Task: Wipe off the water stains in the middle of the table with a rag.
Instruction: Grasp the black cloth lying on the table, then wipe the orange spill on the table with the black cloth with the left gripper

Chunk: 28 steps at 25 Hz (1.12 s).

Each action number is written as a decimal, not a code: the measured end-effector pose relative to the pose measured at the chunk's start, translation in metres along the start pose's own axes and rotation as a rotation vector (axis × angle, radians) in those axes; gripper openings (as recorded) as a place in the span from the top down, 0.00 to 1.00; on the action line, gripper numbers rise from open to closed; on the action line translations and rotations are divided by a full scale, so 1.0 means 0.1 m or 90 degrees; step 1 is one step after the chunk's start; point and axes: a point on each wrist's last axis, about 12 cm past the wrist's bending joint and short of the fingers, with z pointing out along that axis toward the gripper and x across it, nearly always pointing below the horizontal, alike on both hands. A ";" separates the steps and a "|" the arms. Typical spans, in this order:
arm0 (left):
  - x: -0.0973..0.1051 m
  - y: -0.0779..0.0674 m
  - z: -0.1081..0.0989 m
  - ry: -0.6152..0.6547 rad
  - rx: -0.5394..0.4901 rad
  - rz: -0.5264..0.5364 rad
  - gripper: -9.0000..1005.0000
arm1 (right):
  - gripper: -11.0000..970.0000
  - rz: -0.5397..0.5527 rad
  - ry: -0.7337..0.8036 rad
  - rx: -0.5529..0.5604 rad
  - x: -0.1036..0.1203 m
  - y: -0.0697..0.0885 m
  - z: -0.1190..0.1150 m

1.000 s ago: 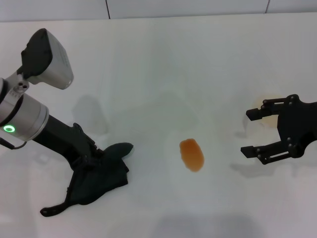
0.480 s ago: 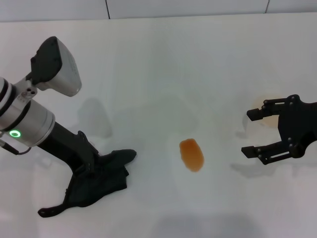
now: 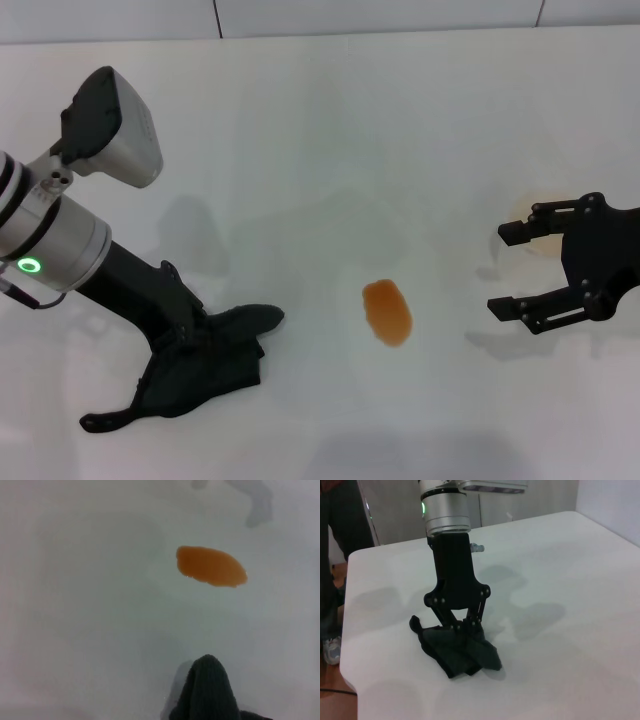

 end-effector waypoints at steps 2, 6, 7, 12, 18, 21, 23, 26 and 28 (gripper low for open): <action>0.00 0.00 0.00 0.000 0.000 0.001 0.86 | 0.13 0.001 0.000 0.000 0.00 0.00 0.00; -0.04 -0.01 -0.01 0.001 0.003 0.008 0.88 | 0.13 0.002 0.000 -0.001 0.01 0.00 0.00; -0.04 -0.01 -0.01 0.002 0.004 0.010 0.88 | 0.13 0.002 0.000 -0.001 0.01 0.00 0.00; -0.08 -0.01 -0.01 0.003 0.006 0.019 0.88 | 0.13 0.001 0.000 0.000 0.01 0.00 0.00; -0.10 -0.01 -0.01 0.004 0.005 0.032 0.89 | 0.13 0.000 0.000 -0.001 0.01 0.00 0.00; -0.12 -0.01 -0.01 0.008 0.003 0.047 0.90 | 0.13 -0.001 -0.001 -0.001 0.01 0.00 0.00; -0.14 -0.01 -0.01 0.006 0.000 0.058 0.90 | 0.13 -0.002 -0.002 -0.001 0.00 0.00 0.00; -0.18 -0.01 -0.02 -0.007 -0.001 0.075 0.91 | 0.13 -0.001 -0.005 -0.001 0.00 0.00 0.00; -0.21 -0.01 -0.03 -0.013 -0.002 0.083 0.91 | 0.13 0.000 -0.005 -0.001 0.00 0.00 0.00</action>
